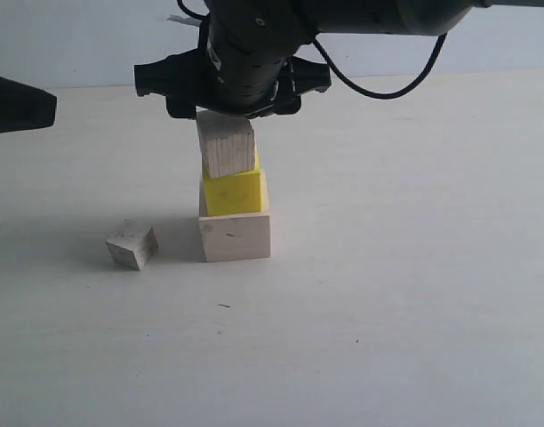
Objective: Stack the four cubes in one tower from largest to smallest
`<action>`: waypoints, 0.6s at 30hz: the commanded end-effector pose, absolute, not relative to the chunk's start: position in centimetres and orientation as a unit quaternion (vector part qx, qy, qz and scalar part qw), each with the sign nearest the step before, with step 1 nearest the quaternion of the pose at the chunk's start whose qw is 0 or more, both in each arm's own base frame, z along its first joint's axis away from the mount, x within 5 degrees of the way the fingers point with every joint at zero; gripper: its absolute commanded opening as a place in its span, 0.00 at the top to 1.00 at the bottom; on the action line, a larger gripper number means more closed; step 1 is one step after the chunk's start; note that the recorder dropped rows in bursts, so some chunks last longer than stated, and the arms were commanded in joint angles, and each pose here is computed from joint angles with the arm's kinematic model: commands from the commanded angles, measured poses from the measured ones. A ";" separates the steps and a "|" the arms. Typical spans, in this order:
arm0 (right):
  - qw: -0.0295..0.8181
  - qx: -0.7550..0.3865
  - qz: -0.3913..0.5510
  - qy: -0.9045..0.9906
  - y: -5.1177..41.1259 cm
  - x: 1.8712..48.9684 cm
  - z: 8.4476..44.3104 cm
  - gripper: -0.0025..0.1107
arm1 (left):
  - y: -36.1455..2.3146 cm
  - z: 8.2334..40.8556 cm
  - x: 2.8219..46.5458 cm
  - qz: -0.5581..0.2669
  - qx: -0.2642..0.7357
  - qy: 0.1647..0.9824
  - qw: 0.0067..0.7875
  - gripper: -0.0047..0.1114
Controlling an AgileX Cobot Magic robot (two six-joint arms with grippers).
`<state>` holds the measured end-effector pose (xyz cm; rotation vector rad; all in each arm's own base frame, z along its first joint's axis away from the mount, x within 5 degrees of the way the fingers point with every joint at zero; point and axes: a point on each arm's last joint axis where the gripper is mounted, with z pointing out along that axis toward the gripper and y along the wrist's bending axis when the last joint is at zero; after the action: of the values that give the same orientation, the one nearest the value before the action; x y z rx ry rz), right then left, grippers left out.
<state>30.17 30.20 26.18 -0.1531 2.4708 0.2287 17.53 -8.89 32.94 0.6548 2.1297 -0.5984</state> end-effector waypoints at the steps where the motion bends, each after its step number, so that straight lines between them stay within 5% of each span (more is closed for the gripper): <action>1: 0.330 -0.060 0.086 0.938 30.2 30.2 26.5 0.34 | -9.1 32.9 17.5 -0.244 0.259 0.843 0.403 0.96; 18: 0.335 -0.048 0.087 0.937 30.2 30.3 26.6 0.34 | -9.1 32.9 17.5 -0.244 0.259 0.843 0.403 0.96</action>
<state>30.24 30.16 26.22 -0.1283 2.4652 0.2299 17.53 -8.89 32.94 0.6546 2.1297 -0.5987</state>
